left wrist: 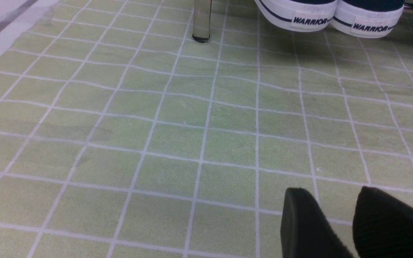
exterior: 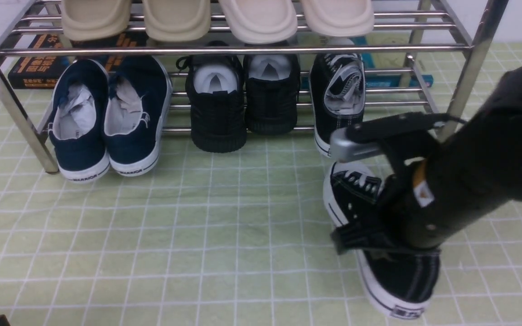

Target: Take the shoes off the shelf with your hand from the green coffee tablecloth.

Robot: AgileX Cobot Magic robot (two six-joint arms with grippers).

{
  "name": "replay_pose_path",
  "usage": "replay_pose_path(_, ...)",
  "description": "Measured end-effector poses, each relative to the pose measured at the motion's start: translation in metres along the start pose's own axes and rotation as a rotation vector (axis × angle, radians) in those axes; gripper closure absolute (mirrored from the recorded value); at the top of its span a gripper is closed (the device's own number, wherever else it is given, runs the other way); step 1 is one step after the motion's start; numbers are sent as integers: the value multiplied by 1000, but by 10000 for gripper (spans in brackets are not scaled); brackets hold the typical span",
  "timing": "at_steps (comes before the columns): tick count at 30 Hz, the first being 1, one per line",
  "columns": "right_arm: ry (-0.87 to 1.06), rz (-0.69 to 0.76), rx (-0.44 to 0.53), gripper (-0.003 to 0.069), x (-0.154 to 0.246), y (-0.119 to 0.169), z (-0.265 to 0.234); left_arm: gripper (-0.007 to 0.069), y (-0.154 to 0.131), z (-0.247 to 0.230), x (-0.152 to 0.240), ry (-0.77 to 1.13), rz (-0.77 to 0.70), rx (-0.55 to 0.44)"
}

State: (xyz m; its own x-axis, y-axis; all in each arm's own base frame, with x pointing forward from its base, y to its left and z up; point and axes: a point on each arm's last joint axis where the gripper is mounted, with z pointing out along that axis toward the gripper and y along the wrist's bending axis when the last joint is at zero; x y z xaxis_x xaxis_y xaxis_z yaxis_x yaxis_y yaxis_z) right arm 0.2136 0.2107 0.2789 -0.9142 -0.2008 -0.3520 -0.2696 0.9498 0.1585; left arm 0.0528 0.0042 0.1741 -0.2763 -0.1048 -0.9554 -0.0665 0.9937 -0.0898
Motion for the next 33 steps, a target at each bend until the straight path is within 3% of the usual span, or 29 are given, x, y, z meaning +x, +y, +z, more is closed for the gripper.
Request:
replay_pose_path(23,28,163,53,629,-7,7,54,384,0,0,0,0,1,0)
replay_pose_path(31,108,255,-33,479,-1,16,53,384,0,0,0,0,1,0)
replay_pose_path(33,176,240,-73,393,1,22,47,384,0,0,0,0,1,0)
